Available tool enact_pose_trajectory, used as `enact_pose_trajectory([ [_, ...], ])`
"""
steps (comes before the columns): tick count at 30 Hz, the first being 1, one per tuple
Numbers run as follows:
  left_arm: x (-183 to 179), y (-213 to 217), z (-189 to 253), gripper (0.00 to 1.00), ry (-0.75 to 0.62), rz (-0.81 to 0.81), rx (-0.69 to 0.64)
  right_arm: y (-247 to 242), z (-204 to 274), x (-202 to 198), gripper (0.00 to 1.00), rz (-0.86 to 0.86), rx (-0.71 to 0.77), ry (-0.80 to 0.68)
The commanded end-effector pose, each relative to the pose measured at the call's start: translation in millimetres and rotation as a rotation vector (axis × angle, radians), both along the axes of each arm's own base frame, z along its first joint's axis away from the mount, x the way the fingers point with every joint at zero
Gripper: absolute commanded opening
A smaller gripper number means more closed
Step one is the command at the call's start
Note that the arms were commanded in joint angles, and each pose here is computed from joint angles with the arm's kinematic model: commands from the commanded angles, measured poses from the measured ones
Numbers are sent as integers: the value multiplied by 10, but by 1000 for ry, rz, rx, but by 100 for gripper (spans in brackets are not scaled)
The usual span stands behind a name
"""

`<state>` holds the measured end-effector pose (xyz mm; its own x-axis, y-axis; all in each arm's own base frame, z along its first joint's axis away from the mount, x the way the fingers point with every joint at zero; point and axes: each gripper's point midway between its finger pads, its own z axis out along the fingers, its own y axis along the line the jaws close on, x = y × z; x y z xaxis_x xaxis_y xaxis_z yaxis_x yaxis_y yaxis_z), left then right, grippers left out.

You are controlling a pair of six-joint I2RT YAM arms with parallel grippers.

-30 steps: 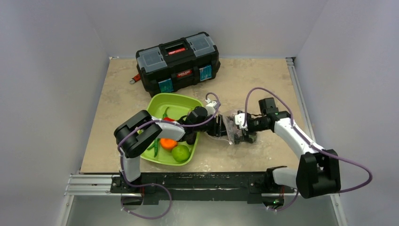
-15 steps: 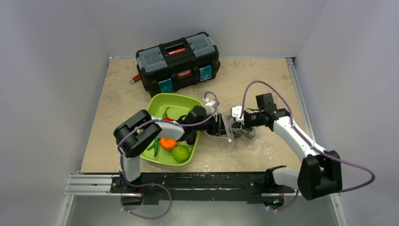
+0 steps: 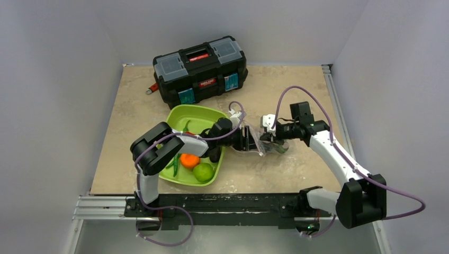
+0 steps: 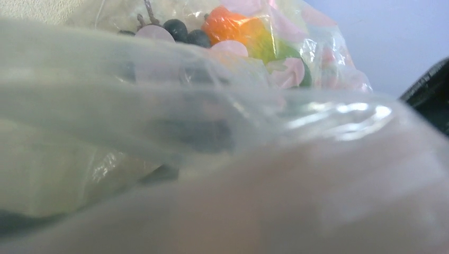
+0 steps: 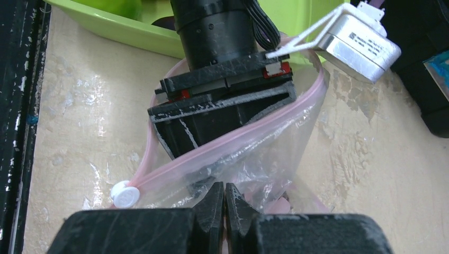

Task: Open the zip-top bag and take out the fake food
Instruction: Pick up the fake fruit from the zipper food storage bag.

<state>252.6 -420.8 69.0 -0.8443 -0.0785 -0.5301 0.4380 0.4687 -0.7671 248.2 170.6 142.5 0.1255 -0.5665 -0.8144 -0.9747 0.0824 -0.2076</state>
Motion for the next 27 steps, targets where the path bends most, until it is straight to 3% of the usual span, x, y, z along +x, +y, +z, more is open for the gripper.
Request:
enact_pose_trajectory([
  [1,69,-162,34,53,70,8,2,46,31,-50,0,28,26,2],
  [6,103,-239,-125,50,151,36,123,12,-20,-119,4,49,0,8],
  [9,131,-267,-144,46,164,55,118,-13,-47,-125,9,41,-13,9],
  [14,167,-272,-124,35,151,64,112,-57,108,-48,33,-4,-29,-2],
  [17,181,-258,-138,28,144,65,115,-176,245,15,38,-57,-46,0],
  [19,191,-258,-113,27,137,67,95,-268,205,-20,41,-61,-92,16],
  [23,198,-264,11,28,113,64,26,-388,-127,-209,56,-16,-186,65],
  [27,193,-246,97,29,98,58,-19,-448,-289,-38,56,-98,-220,38],
])
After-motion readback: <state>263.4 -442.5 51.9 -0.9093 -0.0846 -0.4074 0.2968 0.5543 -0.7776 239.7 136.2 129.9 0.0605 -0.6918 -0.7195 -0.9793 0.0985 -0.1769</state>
